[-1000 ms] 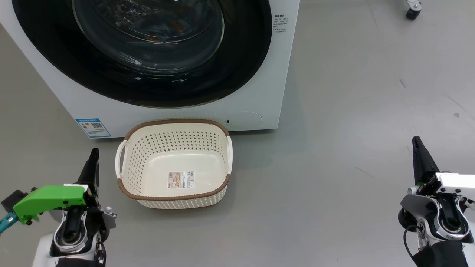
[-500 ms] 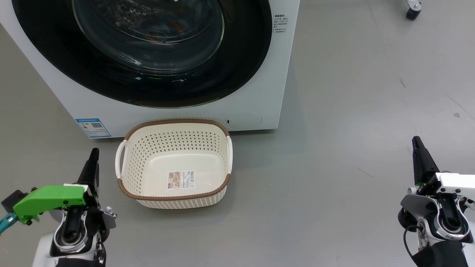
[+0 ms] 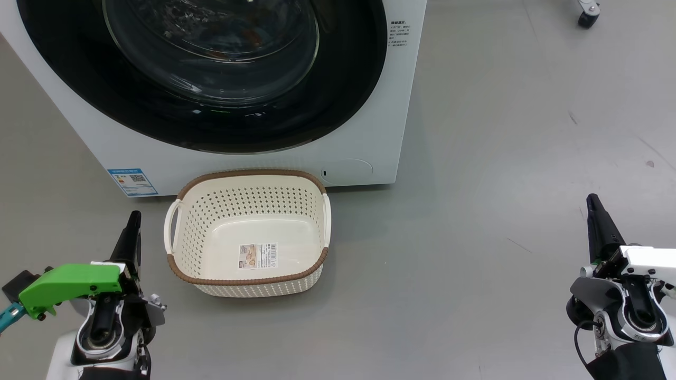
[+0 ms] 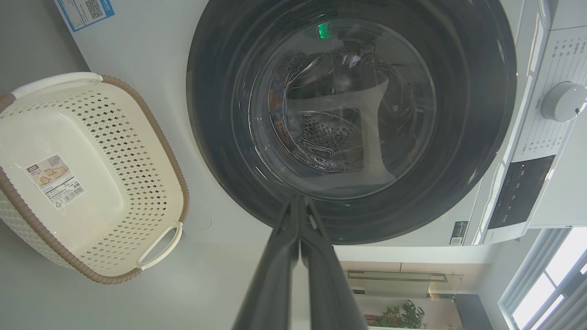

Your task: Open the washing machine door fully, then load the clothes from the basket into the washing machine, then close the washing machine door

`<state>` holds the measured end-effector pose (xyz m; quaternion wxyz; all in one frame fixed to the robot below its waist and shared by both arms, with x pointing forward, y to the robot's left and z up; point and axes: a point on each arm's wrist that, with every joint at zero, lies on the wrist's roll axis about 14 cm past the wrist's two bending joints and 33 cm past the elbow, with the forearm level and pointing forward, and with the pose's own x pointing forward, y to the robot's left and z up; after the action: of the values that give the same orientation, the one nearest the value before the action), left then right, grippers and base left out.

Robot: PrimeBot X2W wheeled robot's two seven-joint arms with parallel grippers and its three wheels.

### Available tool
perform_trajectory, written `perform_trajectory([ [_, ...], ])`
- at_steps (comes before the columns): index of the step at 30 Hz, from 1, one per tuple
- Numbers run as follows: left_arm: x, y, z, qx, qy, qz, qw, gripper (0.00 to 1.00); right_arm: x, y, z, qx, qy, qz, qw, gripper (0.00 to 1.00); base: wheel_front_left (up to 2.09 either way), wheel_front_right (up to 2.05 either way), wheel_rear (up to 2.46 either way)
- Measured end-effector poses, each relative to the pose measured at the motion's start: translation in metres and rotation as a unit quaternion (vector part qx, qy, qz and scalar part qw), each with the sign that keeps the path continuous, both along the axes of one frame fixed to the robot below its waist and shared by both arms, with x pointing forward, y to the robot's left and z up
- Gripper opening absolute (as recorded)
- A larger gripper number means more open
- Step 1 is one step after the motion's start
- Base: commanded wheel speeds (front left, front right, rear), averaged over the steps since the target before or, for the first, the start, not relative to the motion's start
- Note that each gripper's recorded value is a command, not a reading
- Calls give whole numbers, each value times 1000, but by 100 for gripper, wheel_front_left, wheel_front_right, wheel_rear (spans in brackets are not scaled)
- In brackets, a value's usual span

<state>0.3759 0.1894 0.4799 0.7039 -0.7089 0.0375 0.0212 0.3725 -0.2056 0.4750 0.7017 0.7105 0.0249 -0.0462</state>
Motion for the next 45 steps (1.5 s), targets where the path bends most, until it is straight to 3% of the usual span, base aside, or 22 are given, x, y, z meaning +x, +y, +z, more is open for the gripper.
perform_trajectory([
  [45, 0, 0, 0, 0, 0, 0, 1000, 0, 0, 0, 0, 0, 0, 0, 1000, 0, 0, 0, 0],
])
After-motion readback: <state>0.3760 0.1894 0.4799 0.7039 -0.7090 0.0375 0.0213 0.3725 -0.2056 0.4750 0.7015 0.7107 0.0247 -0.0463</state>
